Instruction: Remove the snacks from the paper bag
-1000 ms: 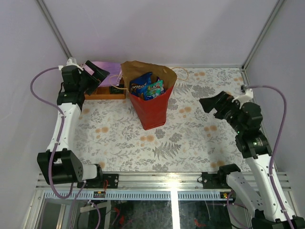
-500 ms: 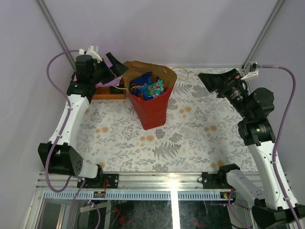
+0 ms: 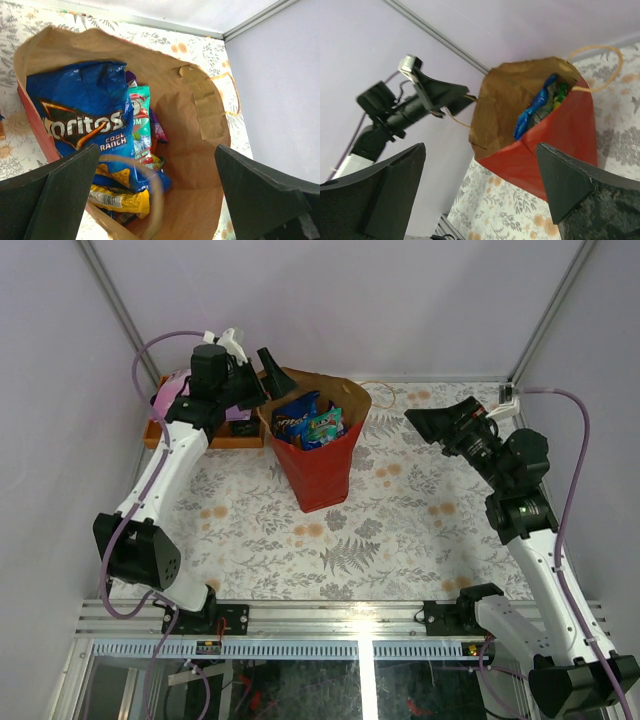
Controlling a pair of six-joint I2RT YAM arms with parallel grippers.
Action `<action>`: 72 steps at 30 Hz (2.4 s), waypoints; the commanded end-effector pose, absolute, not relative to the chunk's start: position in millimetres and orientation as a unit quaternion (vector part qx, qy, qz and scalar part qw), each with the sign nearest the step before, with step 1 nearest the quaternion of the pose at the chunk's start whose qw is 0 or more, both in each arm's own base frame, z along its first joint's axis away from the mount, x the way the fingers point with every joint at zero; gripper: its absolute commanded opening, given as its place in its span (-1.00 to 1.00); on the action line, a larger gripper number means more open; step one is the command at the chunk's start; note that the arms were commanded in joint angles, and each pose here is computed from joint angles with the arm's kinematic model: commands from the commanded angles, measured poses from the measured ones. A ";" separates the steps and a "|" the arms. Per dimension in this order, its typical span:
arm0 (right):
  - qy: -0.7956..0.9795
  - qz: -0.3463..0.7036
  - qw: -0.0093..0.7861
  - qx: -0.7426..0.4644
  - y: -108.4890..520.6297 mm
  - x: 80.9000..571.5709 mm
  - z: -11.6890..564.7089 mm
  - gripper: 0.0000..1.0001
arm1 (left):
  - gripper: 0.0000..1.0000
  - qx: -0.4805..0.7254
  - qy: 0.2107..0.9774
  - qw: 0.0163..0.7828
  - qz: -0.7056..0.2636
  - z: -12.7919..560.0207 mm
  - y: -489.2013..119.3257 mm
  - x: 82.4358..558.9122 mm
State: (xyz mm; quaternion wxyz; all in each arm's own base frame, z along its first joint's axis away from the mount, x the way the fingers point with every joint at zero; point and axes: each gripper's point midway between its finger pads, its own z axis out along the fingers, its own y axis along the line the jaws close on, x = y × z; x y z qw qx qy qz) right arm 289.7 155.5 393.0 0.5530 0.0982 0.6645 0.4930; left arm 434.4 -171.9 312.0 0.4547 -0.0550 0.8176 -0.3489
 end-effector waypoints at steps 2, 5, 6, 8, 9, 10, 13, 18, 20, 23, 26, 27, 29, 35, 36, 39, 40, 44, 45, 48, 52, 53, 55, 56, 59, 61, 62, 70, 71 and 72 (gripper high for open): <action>0.658 0.486 0.569 0.086 154.2 289.5 388.9 0.99 | 0.99 -0.026 0.818 0.473 -0.326 330.4 -169.2 438.9; 0.667 0.480 0.563 0.088 153.8 288.0 382.8 0.99 | 0.99 -0.036 0.830 0.465 -0.307 323.6 -164.0 443.6; 0.669 0.479 0.562 0.089 153.3 286.9 381.7 0.99 | 0.99 -0.042 0.834 0.462 -0.298 320.0 -161.3 444.7; 0.671 0.475 0.562 0.090 151.7 284.3 380.1 0.99 | 0.99 -0.056 0.847 0.454 -0.270 310.4 -152.6 447.6; 0.672 0.473 0.563 0.091 150.9 283.4 379.0 0.99 | 0.99 -0.064 0.854 0.451 -0.250 305.1 -145.9 449.6; 0.671 0.471 0.565 0.091 149.9 282.0 378.7 0.99 | 0.99 -0.068 0.860 0.448 -0.234 304.2 -140.9 450.3; 0.672 0.466 0.569 0.091 147.5 278.6 376.8 0.99 | 0.99 -0.076 0.866 0.455 -0.194 307.2 -126.5 452.4; 0.675 0.467 0.564 0.092 148.3 278.1 373.2 0.99 | 0.99 -0.093 0.872 0.462 -0.135 306.9 -104.1 449.7; 0.677 0.468 0.561 0.091 149.2 278.0 372.4 0.99 | 0.99 -0.104 0.877 0.458 -0.103 299.0 -93.6 451.1; 0.679 0.468 0.559 0.092 149.2 277.8 370.5 0.99 | 0.99 -0.104 0.889 0.439 -0.075 284.8 -90.3 447.7; 0.680 0.468 0.557 0.093 149.2 277.1 368.3 0.99 | 0.99 -0.102 0.899 0.421 -0.058 265.4 -92.4 440.8; 0.681 0.467 0.556 0.094 149.1 277.0 367.2 0.99 | 0.99 -0.101 0.902 0.416 -0.062 258.5 -94.3 438.9; 0.682 0.465 0.557 0.093 148.6 275.9 365.8 0.99 | 0.99 -0.101 0.907 0.405 -0.061 245.1 -94.8 434.7; 0.689 0.451 0.560 0.095 144.7 275.2 359.0 0.99 | 1.00 -0.101 0.913 0.391 -0.060 223.8 -94.0 424.6; 0.689 0.450 0.560 0.095 144.7 274.7 358.0 0.99 | 0.94 -0.102 0.913 0.390 -0.058 221.9 -93.5 423.8; 0.691 0.449 0.558 0.096 144.3 274.6 355.0 0.99 | 0.44 -0.103 0.914 0.387 -0.059 220.1 -93.7 422.2; 0.692 0.448 0.558 0.096 144.1 274.8 353.9 0.99 | 0.28 -0.104 0.914 0.388 -0.063 220.6 -94.4 422.7; 0.698 0.436 0.560 0.091 142.1 274.7 349.6 0.99 | -0.50 -0.102 0.910 0.392 -0.085 224.9 -101.9 424.1; 0.704 0.427 0.560 0.090 140.9 275.7 344.7 0.99 | -0.67 -0.101 0.910 0.393 -0.088 225.5 -103.4 425.2; 0.725 0.389 0.559 0.103 131.4 282.9 328.0 0.99 | -1.00 -0.094 0.908 0.395 -0.104 230.0 -109.9 428.3; 0.761 0.327 0.549 0.111 119.1 299.4 310.0 0.99 | -1.00 -0.074 0.904 0.398 -0.140 241.5 -124.0 431.4; 0.770 0.314 0.545 0.109 117.5 304.8 307.3 0.99 | -1.00 -0.067 0.902 0.399 -0.151 244.8 -129.1 431.2; 0.790 0.284 0.533 0.107 113.6 317.7 300.8 0.99 | -1.00 -0.060 0.898 0.403 -0.166 251.4 -136.2 431.4; 0.803 0.269 0.521 0.106 112.8 327.4 292.9 0.99 | -1.00 -0.055 0.898 0.402 -0.170 252.3 -140.0 431.4; 0.815 0.262 0.510 0.087 119.0 348.1 294.7 1.00 | -1.00 -0.045 0.899 0.401 -0.172 252.8 -148.5 431.9; 0.812 0.271 0.512 0.069 126.9 361.1 301.7 0.98 | -1.00 -0.036 0.899 0.401 -0.173 253.1 -155.8 432.8; 0.806 0.276 0.519 0.060 130.1 368.6 309.7 0.95 | -1.00 -0.033 0.900 0.399 -0.172 252.1 -158.3 433.9; 0.818 0.280 0.502 0.022 147.5 410.4 321.8 0.74 | -1.00 -0.019 0.902 0.397 -0.167 251.1 -173.6 441.5; 0.823 0.283 0.492 0.016 151.7 415.3 317.5 0.71 | -1.00 -0.018 0.902 0.398 -0.167 251.7 -175.0 442.3; 0.830 0.284 0.481 0.009 157.3 419.2 311.3 0.69 | -1.00 -0.016 0.902 0.399 -0.168 252.2 -176.9 442.7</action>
